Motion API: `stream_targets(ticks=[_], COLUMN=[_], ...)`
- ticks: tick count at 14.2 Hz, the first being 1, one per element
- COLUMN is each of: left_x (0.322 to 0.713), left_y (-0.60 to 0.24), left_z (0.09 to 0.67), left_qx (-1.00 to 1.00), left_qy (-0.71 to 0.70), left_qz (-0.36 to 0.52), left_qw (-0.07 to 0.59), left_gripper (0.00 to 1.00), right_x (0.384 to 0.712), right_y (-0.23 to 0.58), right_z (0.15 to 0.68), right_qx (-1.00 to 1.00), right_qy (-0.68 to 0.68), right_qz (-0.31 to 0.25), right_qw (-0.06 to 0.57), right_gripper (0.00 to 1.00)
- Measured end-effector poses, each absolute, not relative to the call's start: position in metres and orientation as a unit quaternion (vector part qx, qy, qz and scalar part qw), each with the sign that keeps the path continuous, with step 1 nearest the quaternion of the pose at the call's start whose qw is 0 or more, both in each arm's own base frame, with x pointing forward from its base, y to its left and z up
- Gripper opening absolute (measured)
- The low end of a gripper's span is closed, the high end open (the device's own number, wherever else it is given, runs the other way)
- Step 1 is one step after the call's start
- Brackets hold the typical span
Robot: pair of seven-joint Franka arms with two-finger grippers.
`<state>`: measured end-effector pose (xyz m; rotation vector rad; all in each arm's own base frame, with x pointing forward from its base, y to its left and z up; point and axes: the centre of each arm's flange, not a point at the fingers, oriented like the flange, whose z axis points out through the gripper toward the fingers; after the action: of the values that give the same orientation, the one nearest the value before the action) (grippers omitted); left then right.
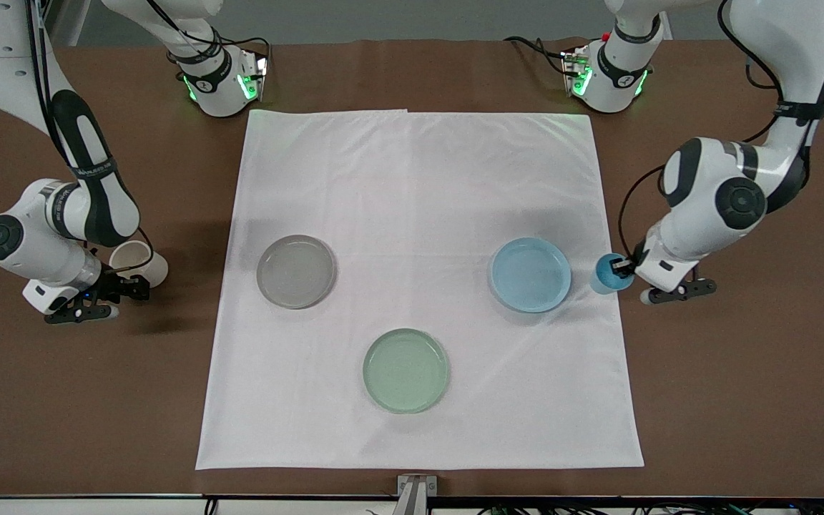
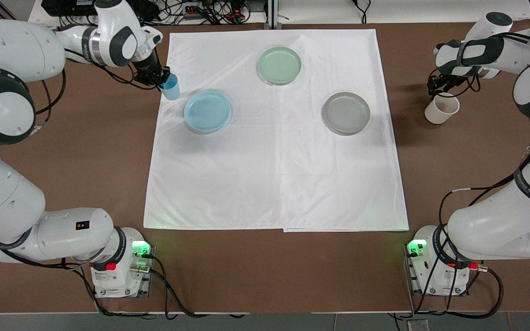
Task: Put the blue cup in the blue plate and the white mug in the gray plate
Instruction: 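Lower the blue cup onto the blue plate and open the left gripper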
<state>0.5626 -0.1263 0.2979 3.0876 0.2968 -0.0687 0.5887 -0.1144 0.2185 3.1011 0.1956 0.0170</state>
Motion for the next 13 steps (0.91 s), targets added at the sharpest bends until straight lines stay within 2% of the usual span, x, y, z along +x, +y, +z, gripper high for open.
stream_targets(ticks=[1,3,4,6,7,8,9,13], left_x=[0.557,0.545,0.539,0.53,0.529,0.529,0.53,0.546], left_y=[-0.144,-0.175,-0.191,-0.215,-0.22,-0.221,-0.221,-0.216], left_z=[0.293,0.275,0.265,0.248,0.241,0.235,0.23,0.243], left_qx=[0.994,0.991,0.989,0.986,0.985,0.984,0.983,0.981], left_qy=[0.103,0.124,0.135,0.151,0.159,0.165,0.17,0.185], left_qz=[-0.029,-0.047,-0.054,-0.065,-0.068,-0.068,-0.069,-0.052], left_qw=[0.02,0.017,0.015,0.014,0.015,0.017,0.019,0.029], left_gripper=[0.04,0.04,0.04,0.06,0.1,0.1,0.16,0.52], right_x=[0.589,0.588,0.588,0.588,0.587,0.587,0.586,0.585], right_y=[-0.114,-0.114,-0.114,-0.114,-0.114,-0.114,-0.113,-0.112], right_z=[0.219,0.218,0.218,0.218,0.217,0.216,0.216,0.215], right_qx=[0.998,0.998,0.998,0.998,0.998,0.998,0.998,0.998], right_qy=[0.063,0.063,0.063,0.063,0.063,0.063,0.063,0.064], right_qz=[0.005,0.005,0.004,0.003,0.002,0.001,0.001,-0.006], right_qw=[0.017,0.017,0.017,0.016,0.016,0.016,0.015,0.013], right_gripper=[0.61,0.48,0.48,0.33,0.33,0.27,0.21,0.2])
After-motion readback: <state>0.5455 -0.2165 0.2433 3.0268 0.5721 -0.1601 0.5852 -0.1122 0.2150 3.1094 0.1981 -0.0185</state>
